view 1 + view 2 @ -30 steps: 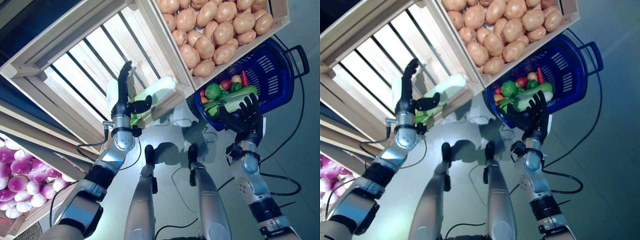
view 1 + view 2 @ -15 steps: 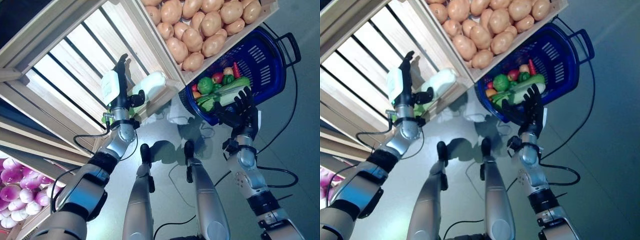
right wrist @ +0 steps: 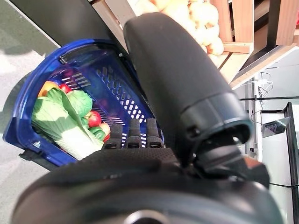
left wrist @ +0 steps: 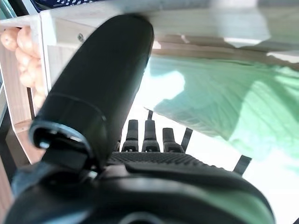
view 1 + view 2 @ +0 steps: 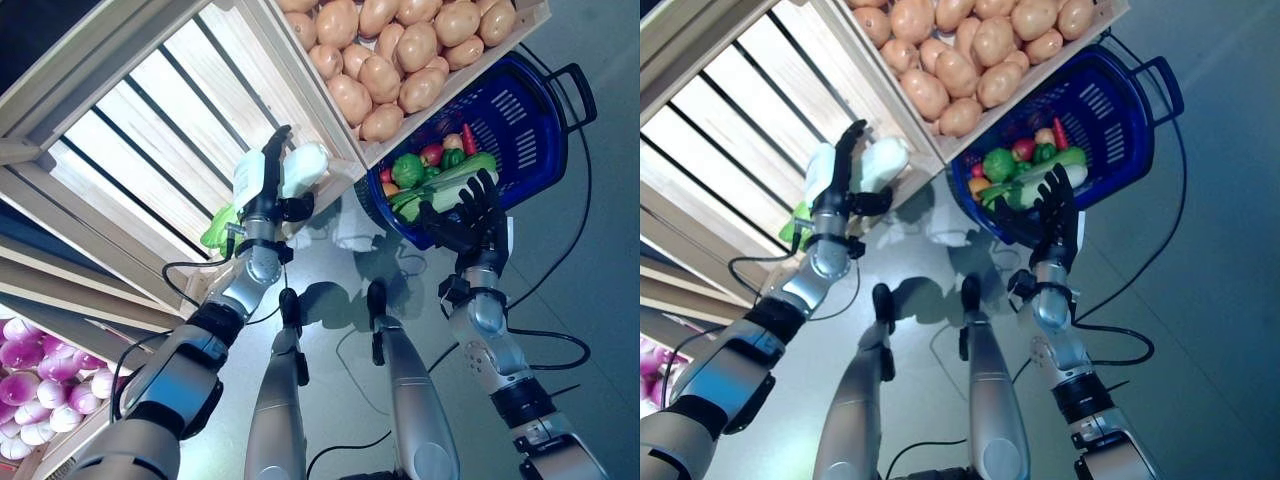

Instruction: Put vegetables into the basket

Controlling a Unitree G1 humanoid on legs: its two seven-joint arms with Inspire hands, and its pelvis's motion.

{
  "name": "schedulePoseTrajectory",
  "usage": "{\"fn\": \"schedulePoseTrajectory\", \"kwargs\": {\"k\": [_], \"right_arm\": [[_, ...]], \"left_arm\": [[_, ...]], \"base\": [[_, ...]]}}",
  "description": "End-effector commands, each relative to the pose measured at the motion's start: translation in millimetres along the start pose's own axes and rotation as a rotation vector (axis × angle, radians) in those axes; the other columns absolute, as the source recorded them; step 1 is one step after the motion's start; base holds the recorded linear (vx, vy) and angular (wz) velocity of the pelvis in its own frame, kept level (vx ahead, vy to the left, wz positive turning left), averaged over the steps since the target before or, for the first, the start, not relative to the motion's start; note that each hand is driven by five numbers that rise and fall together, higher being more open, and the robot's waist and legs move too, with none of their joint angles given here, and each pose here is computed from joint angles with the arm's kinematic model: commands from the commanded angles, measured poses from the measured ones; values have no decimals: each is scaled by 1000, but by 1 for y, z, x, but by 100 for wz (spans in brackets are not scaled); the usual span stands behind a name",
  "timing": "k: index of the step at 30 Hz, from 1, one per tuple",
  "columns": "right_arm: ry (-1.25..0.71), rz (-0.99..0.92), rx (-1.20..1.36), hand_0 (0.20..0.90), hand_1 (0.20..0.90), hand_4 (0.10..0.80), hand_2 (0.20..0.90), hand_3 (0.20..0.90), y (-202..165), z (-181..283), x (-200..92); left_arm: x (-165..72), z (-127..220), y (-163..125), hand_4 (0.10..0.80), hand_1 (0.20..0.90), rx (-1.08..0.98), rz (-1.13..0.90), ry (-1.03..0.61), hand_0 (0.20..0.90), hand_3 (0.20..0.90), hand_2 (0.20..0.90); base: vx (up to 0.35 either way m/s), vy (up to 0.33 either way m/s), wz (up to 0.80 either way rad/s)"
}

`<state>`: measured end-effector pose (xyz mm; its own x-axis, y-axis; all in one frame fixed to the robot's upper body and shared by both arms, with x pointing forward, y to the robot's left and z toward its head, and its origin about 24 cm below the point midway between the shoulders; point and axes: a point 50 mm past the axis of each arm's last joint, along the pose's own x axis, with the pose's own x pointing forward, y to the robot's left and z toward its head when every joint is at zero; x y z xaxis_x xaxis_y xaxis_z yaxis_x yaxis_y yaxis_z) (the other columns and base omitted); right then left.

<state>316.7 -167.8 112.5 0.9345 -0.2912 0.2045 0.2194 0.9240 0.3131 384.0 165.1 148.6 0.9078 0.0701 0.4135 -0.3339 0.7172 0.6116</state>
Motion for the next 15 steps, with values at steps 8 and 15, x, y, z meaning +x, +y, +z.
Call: {"fn": "schedulePoseTrajectory", "kwargs": {"k": [8, 15], "right_arm": [[-193, 107, 46, 900, 900, 800, 900, 900, 18, 41, 8], [-216, 98, 37, 900, 900, 800, 900, 900, 17, 50, 13]], "left_arm": [[31, 43, 13, 800, 900, -118, 22, -96, 900, 900, 900], [41, 35, 28, 800, 900, 63, 106, -56, 900, 900, 900]], "base": [[-14, -19, -6], [-2, -6, 0]]}}
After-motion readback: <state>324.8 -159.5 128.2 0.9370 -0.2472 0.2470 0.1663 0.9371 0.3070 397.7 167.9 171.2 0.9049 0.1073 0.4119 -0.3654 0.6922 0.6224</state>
